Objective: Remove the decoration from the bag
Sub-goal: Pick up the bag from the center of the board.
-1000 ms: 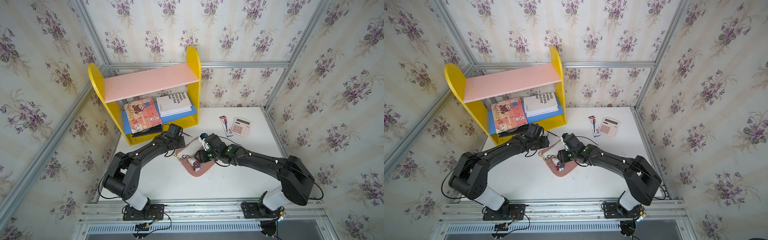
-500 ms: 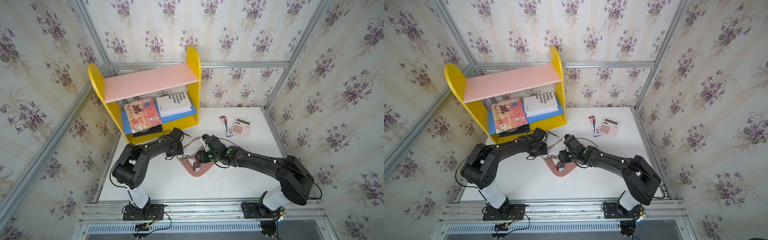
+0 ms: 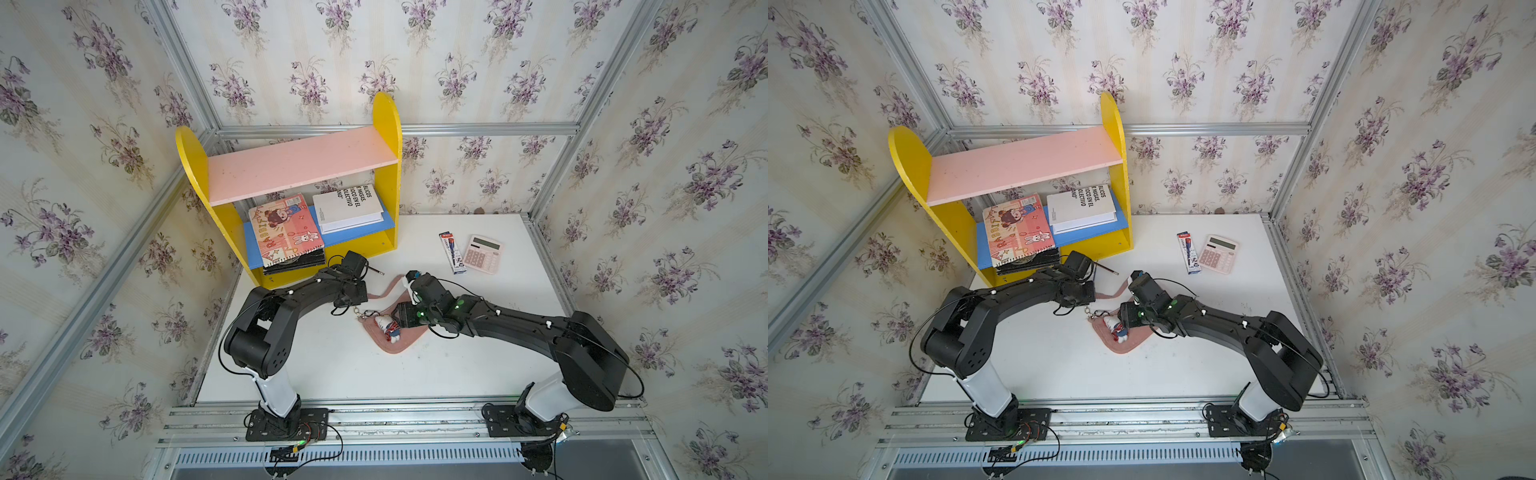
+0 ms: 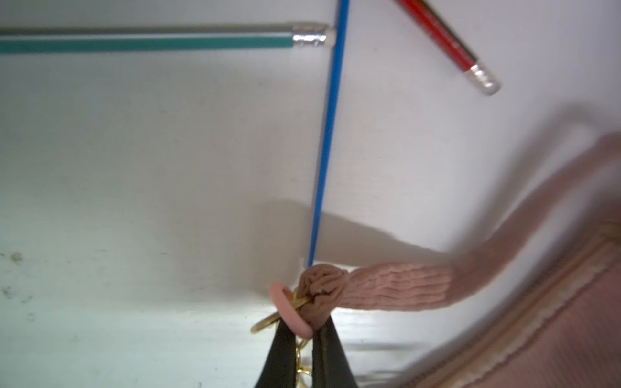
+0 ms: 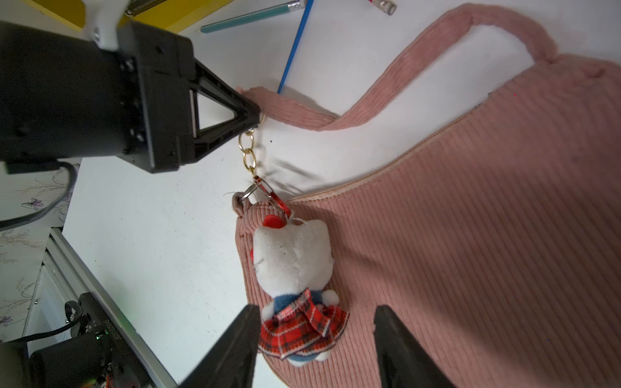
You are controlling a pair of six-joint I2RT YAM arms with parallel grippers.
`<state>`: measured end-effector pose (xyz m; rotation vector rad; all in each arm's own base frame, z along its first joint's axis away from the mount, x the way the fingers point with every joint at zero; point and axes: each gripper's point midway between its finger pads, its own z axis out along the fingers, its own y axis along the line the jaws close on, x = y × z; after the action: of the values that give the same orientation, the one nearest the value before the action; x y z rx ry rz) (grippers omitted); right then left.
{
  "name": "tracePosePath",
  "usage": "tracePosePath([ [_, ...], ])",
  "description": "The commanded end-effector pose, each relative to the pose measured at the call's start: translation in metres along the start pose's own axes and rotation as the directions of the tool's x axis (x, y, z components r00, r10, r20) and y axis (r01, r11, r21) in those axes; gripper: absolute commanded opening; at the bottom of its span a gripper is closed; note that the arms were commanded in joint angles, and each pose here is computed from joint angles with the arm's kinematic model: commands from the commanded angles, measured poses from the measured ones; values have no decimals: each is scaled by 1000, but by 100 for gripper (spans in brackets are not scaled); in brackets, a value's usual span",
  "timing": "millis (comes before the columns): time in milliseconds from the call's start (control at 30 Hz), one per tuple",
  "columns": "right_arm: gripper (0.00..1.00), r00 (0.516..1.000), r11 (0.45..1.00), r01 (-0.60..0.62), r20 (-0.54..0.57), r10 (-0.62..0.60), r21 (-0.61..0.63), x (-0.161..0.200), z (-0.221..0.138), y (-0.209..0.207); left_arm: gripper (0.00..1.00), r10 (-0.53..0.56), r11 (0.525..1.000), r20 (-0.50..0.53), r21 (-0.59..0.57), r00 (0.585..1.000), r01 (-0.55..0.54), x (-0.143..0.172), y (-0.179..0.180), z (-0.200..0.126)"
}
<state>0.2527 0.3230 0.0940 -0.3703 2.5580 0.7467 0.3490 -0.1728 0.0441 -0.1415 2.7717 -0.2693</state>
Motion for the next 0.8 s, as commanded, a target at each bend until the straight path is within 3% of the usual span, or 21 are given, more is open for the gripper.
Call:
tracePosePath([
  [0, 59, 1000, 1000, 4, 27, -4, -21, -9, -1, 6, 5, 18, 999, 31, 42, 999, -19, -9, -10, -19],
  [167, 57, 997, 998, 36, 70, -32, -50, -24, -6, 18, 4, 23, 994, 85, 105, 996, -32, -21, -23, -53],
  [567, 54, 972, 944, 173, 206, -117, -282, -57, -29, 76, 3, 37, 959, 202, 270, 979, -92, -26, -66, -151],
  [767, 57, 953, 924, 224, 268, -141, -309, -67, -35, 86, 3, 30, 937, 227, 333, 973, -107, -25, -85, -179],
])
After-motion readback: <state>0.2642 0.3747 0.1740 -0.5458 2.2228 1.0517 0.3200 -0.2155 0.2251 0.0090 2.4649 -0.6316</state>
